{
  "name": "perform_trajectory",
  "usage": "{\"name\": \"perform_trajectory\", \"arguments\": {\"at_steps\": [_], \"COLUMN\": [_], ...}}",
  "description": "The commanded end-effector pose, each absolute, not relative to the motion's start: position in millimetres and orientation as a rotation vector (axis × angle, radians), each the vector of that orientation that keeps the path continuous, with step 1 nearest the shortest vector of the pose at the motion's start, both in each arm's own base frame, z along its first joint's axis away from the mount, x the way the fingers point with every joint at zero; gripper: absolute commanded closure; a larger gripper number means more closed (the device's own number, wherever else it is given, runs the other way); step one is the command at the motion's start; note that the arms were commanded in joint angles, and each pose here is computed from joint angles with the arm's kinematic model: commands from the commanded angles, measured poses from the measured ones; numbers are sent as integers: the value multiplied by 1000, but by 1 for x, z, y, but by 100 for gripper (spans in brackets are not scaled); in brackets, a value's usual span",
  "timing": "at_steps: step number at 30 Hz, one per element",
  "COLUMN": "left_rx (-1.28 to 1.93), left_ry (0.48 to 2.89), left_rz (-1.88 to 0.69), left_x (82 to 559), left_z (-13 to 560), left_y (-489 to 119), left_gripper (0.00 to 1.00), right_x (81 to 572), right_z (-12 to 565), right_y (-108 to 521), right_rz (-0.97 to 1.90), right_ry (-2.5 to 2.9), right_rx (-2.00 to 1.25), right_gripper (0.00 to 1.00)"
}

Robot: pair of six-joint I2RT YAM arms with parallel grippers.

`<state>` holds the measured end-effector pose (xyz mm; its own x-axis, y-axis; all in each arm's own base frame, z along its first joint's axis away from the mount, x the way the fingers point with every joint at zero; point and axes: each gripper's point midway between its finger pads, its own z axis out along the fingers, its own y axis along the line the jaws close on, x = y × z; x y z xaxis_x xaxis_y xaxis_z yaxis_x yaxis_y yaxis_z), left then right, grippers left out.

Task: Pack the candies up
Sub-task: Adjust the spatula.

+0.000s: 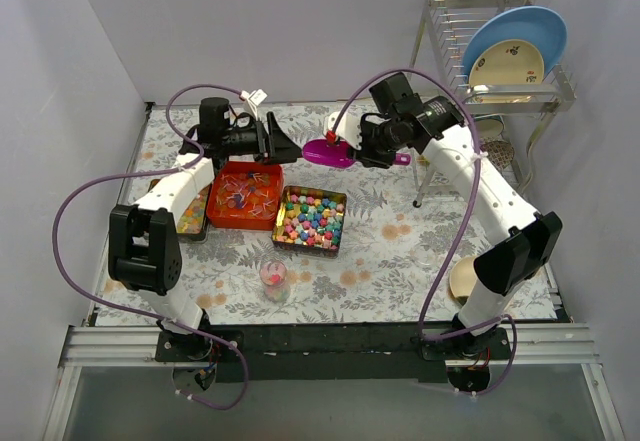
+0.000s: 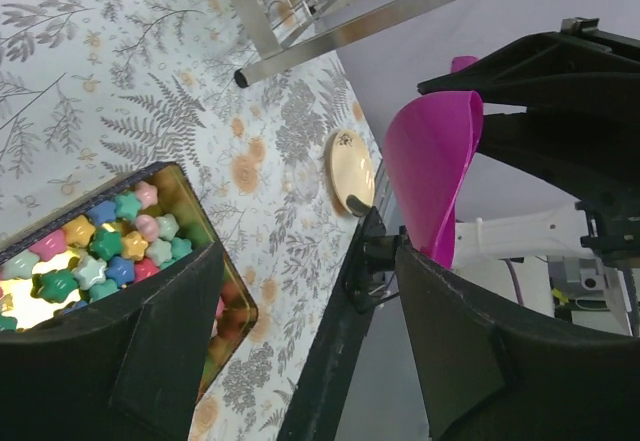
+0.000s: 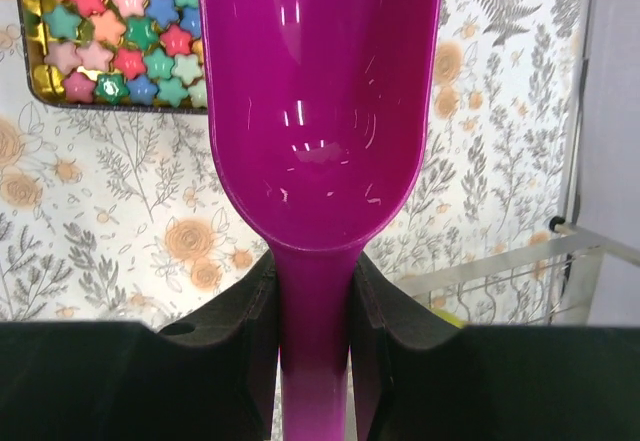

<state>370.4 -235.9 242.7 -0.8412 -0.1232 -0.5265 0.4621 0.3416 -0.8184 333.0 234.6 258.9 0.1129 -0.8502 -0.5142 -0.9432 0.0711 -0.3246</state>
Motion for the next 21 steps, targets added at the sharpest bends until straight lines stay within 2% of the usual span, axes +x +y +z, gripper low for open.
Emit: {"name": "perform_trajectory", "arguments": {"at_steps": [1, 8, 15, 21], "left_rx": [339, 348, 130, 142], "left_ry": [2036, 2015, 2083, 2038], "left_rz": [-1626, -1656, -1554, -1584], "left_x": [360, 357, 376, 381], "left_z": [266, 268, 258, 270], "left_y": [-242, -244, -226, -221], "left_gripper": [33, 40, 35, 33], "right_x": [344, 339, 331, 322], "right_z": [277, 273, 261, 253], "right_y": [252, 265, 258, 258], "right_rz": [158, 130, 126, 168], "right_ry": [1662, 1652, 1663, 1688], "right_rx": [-1754, -1772, -1823, -1847], "right_gripper": [99, 99, 99, 99]}}
